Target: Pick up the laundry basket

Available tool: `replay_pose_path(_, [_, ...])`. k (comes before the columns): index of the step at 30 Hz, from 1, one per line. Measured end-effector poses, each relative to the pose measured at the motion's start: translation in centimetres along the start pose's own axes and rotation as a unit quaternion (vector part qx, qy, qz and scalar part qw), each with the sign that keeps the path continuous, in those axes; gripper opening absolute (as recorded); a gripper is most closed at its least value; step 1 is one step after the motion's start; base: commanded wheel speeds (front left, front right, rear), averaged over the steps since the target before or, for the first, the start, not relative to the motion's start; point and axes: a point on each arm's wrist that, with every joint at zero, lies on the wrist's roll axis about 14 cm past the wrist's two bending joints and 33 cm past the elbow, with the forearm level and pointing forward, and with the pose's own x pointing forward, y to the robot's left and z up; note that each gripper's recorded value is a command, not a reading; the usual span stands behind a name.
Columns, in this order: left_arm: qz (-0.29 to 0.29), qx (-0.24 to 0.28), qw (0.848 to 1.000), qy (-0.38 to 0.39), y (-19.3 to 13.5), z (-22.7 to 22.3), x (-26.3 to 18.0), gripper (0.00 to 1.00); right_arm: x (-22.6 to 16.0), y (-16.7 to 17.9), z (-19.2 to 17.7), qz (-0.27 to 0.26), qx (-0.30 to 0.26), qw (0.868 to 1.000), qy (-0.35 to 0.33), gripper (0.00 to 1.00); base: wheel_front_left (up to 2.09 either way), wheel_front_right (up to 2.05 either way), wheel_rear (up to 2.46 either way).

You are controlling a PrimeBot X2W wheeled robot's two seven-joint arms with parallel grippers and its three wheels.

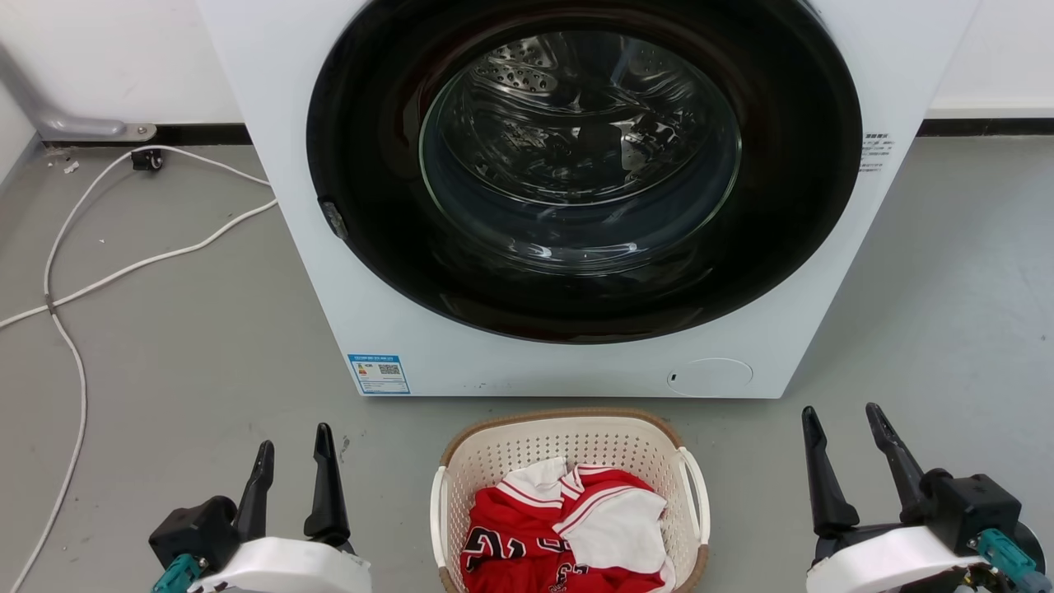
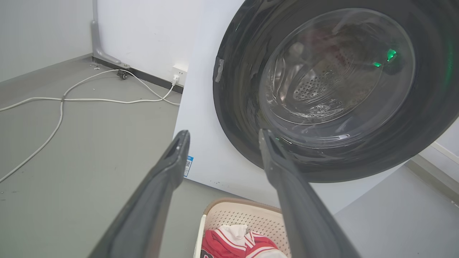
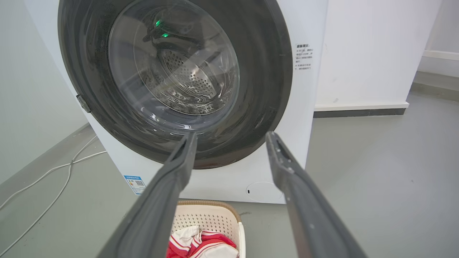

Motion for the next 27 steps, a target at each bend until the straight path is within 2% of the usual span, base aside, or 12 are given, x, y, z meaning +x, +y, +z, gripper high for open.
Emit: replay_pose_path(27, [-0.017,0.097,0.995,0.002,-0.2,-1.1,-0.9,1.00,-0.8,1.1,-1.0,0.031,-0.106,0.994,0.007,1.00,0.00,0.00,0.00])
